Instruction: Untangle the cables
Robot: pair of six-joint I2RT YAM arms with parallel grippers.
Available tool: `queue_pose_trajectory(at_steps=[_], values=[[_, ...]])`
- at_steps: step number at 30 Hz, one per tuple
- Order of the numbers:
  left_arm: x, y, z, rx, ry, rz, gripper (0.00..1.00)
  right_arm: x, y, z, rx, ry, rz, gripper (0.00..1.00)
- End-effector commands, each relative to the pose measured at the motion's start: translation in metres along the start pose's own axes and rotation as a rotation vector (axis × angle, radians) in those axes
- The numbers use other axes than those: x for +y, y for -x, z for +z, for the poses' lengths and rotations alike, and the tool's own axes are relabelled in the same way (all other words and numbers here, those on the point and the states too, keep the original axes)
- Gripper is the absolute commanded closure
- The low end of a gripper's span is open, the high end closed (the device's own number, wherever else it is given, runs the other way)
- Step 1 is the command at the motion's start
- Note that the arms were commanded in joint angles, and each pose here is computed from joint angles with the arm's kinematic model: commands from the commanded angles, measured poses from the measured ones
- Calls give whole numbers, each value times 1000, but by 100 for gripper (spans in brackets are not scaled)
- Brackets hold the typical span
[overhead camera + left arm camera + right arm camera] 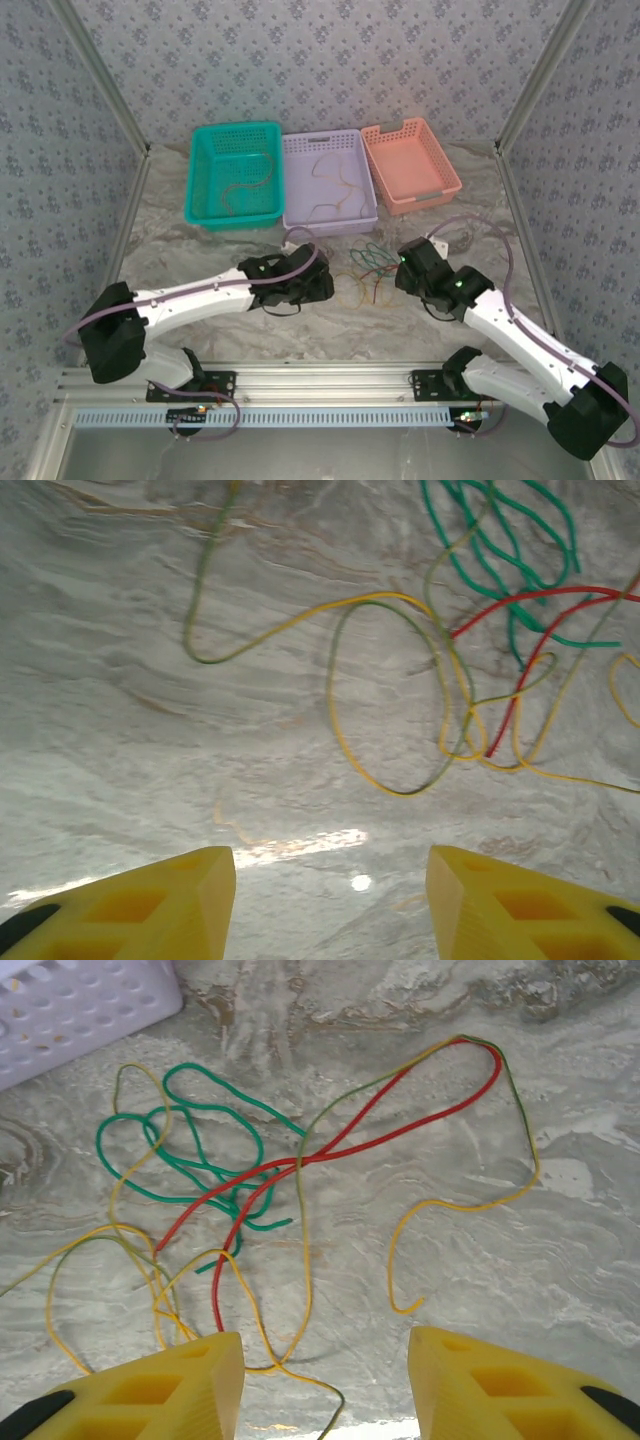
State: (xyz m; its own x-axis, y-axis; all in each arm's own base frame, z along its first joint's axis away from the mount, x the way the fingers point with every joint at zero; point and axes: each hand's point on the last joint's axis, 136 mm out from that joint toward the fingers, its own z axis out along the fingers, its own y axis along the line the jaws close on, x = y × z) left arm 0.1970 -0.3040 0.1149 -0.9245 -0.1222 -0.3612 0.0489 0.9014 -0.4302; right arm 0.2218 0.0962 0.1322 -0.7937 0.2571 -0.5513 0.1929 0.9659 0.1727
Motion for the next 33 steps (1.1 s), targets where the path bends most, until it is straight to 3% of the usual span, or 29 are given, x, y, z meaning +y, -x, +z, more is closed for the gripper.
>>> queue_pose_trajectory(at_steps=[1, 13, 22, 25, 28, 33], values=[[-18, 8, 1, -51, -46, -27, 48, -14, -11, 10, 17, -62, 22, 50], [-23, -5, 2, -59, -51, 0, 52, -47, -25, 46, 60, -90, 279, 53], [-34, -12, 20, -20, -68, 15, 51, -28, -25, 84, 85, -37, 311, 54], [-43, -12, 26, -16, -82, 33, 50, -31, -32, 95, 118, -67, 314, 67], [-58, -9, 34, -10, -96, 72, 47, -38, -35, 98, 119, -110, 322, 100], [-77, -6, 59, 14, -61, 130, 42, -50, -13, 66, 8, -142, 310, 100]])
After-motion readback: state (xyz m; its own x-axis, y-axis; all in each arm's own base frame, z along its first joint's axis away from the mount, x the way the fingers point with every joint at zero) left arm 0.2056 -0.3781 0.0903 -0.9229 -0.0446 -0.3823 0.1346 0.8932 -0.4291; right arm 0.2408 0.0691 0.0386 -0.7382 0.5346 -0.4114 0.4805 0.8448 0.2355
